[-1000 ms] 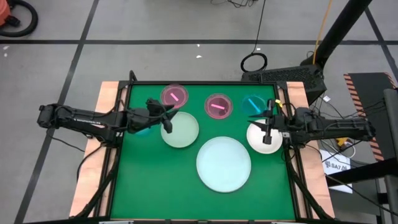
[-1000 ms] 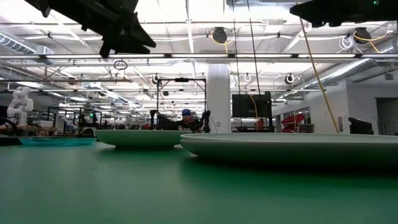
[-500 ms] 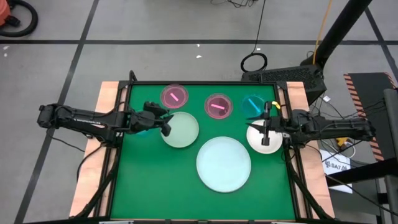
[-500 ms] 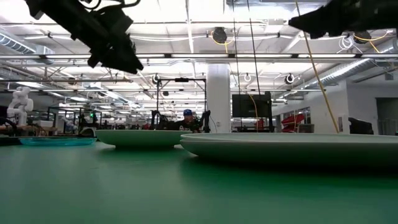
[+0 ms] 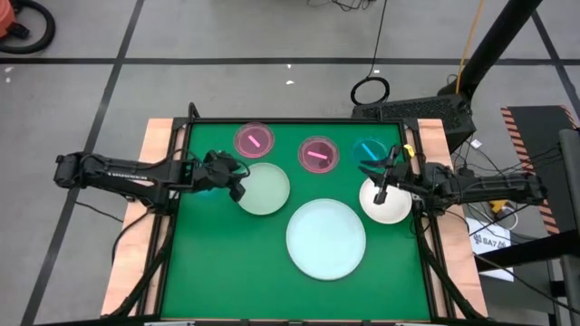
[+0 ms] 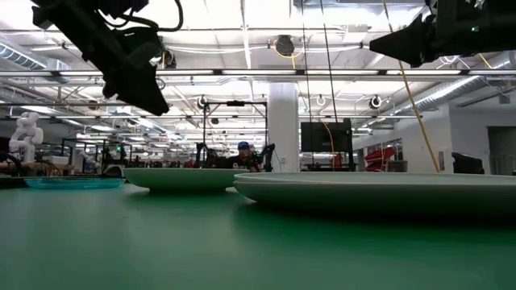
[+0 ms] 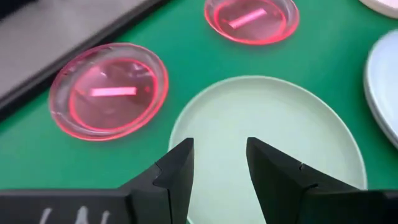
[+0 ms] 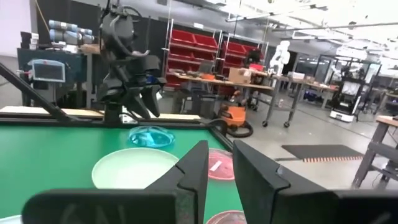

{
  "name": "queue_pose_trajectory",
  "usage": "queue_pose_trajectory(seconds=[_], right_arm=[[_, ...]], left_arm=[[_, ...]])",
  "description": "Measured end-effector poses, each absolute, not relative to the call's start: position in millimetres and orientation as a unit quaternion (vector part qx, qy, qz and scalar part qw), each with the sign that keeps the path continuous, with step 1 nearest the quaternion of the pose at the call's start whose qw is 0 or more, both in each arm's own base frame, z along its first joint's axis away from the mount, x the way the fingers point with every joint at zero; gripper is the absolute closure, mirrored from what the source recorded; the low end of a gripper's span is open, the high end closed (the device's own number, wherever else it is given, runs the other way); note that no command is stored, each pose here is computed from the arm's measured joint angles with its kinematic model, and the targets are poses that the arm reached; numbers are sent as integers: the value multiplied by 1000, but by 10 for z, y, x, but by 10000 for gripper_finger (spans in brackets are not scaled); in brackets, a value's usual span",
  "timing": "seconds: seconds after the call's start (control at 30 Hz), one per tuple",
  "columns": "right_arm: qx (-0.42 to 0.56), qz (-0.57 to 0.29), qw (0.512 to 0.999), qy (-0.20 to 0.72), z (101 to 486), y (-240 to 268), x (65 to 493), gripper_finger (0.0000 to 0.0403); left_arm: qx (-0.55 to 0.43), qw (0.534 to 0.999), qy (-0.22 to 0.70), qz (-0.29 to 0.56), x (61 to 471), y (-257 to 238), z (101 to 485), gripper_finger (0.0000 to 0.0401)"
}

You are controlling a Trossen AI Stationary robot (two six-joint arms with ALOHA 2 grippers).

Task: Stack plastic plates
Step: Stack the green plate on top of the light blue plate

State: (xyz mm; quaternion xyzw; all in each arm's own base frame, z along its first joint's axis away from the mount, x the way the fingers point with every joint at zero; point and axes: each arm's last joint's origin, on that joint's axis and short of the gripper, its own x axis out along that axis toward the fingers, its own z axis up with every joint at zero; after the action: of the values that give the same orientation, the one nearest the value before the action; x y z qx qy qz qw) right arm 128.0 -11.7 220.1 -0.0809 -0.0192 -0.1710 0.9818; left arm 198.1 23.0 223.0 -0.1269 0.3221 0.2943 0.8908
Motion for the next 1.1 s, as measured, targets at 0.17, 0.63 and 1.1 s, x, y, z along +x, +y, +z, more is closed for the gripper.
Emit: queue_pose_trajectory(seconds=[0.17,0.63,1.1], right_arm=[[-96,-185,977,-31,2232,-124,1287,332],[-103,-183,978,-12,2192,-124,1315,332],[-100,-182,978,-1,2169,-125,1318,332]], left_arm=[[-101,890,397,198,2009,345,2114,247],[-45,851,478,211,2105,808,1769,246],[-93,838,479,244,2095,964,1681,173]])
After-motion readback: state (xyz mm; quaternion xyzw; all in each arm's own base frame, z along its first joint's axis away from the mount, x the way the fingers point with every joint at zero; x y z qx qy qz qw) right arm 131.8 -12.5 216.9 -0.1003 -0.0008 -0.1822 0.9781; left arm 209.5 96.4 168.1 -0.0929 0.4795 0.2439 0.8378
